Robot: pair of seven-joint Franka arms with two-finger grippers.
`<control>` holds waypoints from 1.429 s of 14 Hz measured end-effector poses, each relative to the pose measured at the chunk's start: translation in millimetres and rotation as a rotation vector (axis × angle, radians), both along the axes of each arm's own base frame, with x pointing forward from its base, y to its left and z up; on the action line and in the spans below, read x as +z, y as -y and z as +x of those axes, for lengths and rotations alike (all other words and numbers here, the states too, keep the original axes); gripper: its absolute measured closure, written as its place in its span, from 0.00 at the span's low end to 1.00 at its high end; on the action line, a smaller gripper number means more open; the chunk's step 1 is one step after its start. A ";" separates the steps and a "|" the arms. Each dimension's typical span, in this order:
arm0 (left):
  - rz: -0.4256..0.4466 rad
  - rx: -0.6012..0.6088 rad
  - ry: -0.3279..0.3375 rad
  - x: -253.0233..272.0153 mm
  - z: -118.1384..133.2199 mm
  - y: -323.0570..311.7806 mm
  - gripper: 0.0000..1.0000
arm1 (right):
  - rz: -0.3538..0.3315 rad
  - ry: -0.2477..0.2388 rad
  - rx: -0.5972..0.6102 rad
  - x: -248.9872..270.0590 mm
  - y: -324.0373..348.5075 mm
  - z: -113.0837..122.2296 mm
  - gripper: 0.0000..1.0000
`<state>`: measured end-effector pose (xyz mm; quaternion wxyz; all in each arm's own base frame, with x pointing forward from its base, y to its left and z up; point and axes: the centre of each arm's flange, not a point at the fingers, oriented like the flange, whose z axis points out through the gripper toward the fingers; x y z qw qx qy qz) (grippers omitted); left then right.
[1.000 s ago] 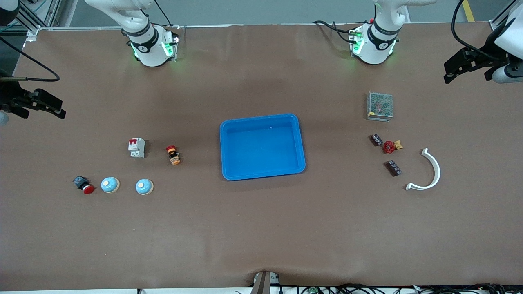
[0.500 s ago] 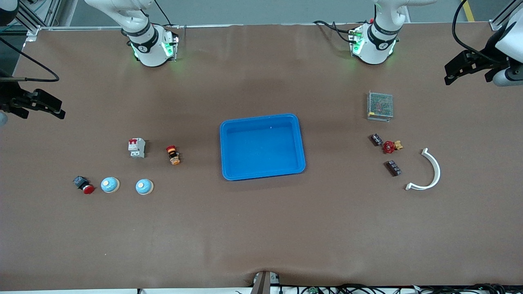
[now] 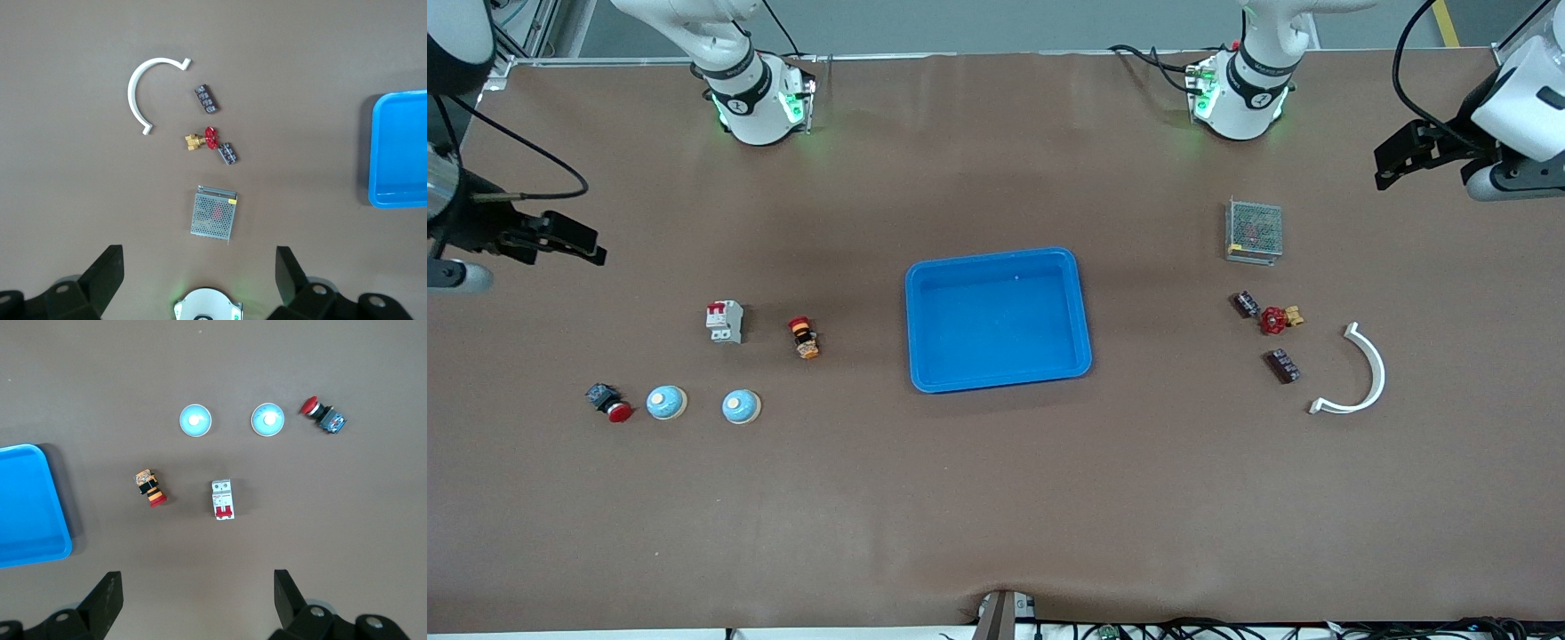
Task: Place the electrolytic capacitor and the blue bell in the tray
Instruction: 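Move the right gripper to a bell while the left gripper nears a capacitor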
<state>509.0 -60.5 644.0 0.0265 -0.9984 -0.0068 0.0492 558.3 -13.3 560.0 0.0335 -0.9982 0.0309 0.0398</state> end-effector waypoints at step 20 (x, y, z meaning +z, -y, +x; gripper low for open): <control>0.026 0.241 -0.070 -241.0 20.2 3.9 0.00 | -0.067 0.106 -0.101 -298.4 -72.1 54.8 0.00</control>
